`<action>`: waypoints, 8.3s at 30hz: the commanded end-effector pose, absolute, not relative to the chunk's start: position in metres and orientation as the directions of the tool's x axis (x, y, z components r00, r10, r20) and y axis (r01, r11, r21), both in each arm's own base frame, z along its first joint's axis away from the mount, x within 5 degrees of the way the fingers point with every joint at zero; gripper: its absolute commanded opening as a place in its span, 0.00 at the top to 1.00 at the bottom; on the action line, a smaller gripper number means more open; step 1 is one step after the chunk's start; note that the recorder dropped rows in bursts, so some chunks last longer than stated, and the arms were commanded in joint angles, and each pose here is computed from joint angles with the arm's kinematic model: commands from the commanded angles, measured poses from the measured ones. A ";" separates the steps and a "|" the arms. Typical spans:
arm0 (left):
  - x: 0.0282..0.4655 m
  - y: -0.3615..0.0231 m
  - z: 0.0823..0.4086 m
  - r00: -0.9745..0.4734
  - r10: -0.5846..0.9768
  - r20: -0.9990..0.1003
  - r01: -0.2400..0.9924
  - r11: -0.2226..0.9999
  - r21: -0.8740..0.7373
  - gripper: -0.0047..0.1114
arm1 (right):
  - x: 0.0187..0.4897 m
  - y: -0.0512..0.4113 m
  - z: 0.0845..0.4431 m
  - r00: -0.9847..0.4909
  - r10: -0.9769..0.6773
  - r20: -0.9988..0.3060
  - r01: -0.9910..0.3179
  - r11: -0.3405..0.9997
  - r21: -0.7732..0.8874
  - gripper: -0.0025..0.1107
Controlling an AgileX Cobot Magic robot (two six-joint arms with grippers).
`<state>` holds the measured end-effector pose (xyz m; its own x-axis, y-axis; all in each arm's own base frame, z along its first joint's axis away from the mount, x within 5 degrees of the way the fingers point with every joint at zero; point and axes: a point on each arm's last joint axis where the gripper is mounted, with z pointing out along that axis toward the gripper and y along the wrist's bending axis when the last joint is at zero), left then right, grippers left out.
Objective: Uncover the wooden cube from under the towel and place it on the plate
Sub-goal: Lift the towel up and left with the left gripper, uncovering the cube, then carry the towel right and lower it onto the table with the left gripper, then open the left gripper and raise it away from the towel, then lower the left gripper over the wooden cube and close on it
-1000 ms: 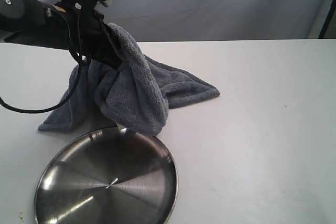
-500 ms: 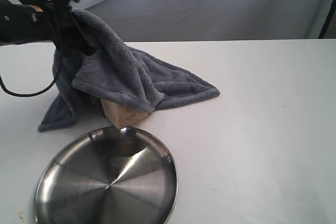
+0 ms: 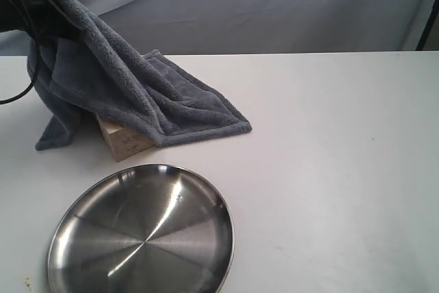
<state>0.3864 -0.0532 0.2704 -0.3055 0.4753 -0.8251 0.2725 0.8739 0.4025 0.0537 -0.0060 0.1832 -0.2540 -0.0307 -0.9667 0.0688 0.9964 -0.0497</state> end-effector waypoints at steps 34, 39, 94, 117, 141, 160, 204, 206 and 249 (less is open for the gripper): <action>0.343 -0.223 0.369 0.063 0.209 -0.976 0.495 0.843 0.213 0.96 | 0.054 -0.006 0.184 -0.238 -0.034 -0.971 0.062 0.997 -0.050 0.98; 0.356 -0.234 0.333 -0.028 0.268 -0.963 0.532 0.820 0.213 0.96 | 0.054 -0.006 0.184 -0.238 -0.034 -0.971 0.062 0.997 -0.050 0.98; 0.376 -0.263 0.101 -0.512 0.589 -0.625 0.720 0.692 0.062 0.86 | 0.054 -0.006 0.184 -0.238 -0.034 -0.971 0.062 0.997 -0.050 0.98; 0.372 -0.264 0.122 -0.569 0.518 -0.638 0.684 0.729 -0.018 0.06 | 0.054 -0.006 0.184 -0.238 -0.034 -0.971 0.062 0.997 -0.050 0.98; 0.354 -0.255 0.177 -0.450 0.677 -0.582 0.803 0.592 0.068 0.06 | 0.054 -0.006 0.184 -0.238 -0.034 -0.971 0.062 0.997 -0.050 0.98; 0.348 -0.223 0.185 -0.399 0.872 -0.284 0.835 0.474 0.281 0.06 | 0.054 -0.006 0.184 -0.238 -0.034 -0.971 0.062 0.997 -0.050 0.98; 0.360 -0.073 0.238 -0.764 0.377 -0.523 0.352 0.924 0.151 0.94 | 0.054 -0.006 0.184 -0.238 -0.034 -0.971 0.062 0.997 -0.050 0.98; 0.361 -0.073 0.234 -0.776 0.372 -0.510 0.349 0.926 0.146 0.92 | 0.054 -0.006 0.184 -0.238 -0.034 -0.971 0.062 0.997 -0.050 0.98; 0.364 -0.083 0.210 -0.827 0.313 -0.467 0.347 0.938 0.013 0.06 | 0.054 -0.006 0.184 -0.238 -0.034 -0.971 0.062 0.997 -0.050 0.98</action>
